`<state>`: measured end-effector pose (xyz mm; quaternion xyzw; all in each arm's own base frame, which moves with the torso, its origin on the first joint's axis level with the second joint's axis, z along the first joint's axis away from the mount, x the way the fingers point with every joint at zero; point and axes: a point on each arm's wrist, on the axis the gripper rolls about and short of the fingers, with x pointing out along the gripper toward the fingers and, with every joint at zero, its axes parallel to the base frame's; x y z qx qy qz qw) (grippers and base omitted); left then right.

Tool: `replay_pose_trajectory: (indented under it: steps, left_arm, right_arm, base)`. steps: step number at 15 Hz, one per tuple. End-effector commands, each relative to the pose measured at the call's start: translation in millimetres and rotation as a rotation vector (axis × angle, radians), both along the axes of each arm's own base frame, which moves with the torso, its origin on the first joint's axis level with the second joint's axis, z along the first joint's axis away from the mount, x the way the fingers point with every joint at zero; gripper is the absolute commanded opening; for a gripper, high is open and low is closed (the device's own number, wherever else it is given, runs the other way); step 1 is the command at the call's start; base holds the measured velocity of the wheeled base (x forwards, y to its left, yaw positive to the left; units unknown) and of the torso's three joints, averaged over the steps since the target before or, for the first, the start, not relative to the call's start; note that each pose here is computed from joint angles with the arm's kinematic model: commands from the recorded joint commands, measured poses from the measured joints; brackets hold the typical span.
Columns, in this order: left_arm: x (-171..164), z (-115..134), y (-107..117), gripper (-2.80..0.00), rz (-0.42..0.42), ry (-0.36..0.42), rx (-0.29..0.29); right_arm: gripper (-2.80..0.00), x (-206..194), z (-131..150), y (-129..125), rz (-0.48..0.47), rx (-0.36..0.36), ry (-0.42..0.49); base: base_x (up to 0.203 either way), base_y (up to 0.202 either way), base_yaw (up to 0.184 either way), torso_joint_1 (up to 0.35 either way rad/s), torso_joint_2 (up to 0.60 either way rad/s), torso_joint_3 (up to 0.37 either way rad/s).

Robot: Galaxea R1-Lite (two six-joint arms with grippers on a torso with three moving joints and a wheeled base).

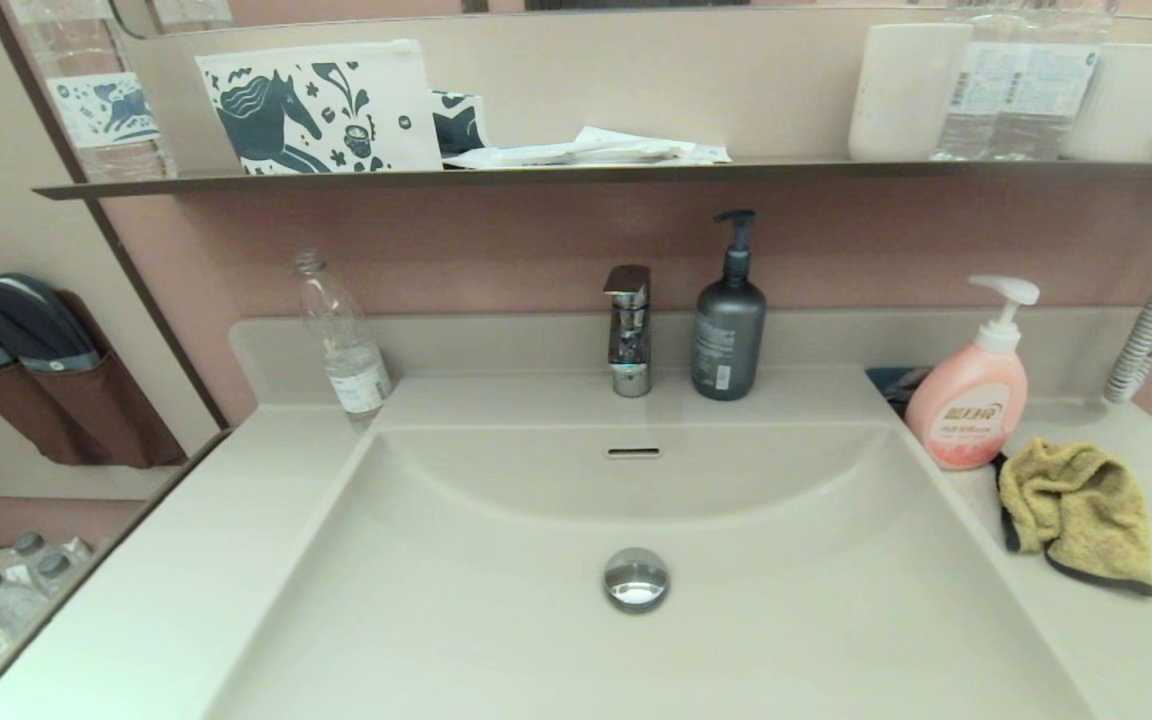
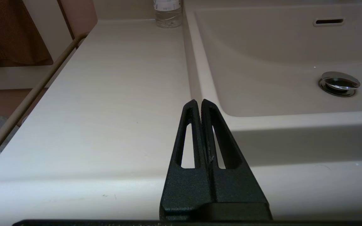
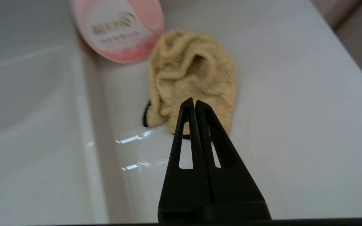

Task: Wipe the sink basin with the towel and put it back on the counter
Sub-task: Pick up the cloth

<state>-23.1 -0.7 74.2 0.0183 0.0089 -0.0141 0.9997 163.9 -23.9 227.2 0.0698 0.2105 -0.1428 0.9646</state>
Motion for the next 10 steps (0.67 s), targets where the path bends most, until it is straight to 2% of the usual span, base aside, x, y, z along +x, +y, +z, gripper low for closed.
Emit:
replay_pose_trajectory:
  steps: [1,2,4,7,8,10]
  left_arm:
    - [0.1,0.0,0.0,-2.8,0.0,0.002,0.0]
    - [0.1,0.0,0.0,-2.8,0.0,0.002,0.0]
    - [0.1,0.0,0.0,-2.8,0.0,0.002,0.0]
    - [0.1,0.0,0.0,-2.8,0.0,0.002,0.0]
    - [0.1,0.0,0.0,-2.8,0.0,0.002,0.0]
    - [0.1,0.0,0.0,-2.8,0.0,0.002,0.0]
  right_arm:
    - [-2.8,31.6,-26.0,-16.6,-0.055,0.028,0.14]
    - [-2.8,37.8,-31.2,-23.7,-0.074,0.04,0.156]
    - [-2.8,43.4,-36.8,-33.1,-0.037,0.089,0.164]
    - [-2.8,53.9,-47.2,-42.9,-0.047,0.108,0.205]
    - [0.0,54.1,-47.8,-45.6,-0.051,0.097,0.211]
    - [0.0,53.3,-47.0,-47.0,-0.027,0.077,0.212]
  base:
    - [0.0,0.0,0.0,0.0,0.0,0.0]
    - [0.0,0.0,0.0,0.0,0.0,0.0]
    - [0.0,0.0,0.0,0.0,0.0,0.0]
    - [0.0,0.0,0.0,0.0,0.0,0.0]
    - [0.0,0.0,0.0,0.0,0.0,0.0]
    - [0.0,0.0,0.0,0.0,0.0,0.0]
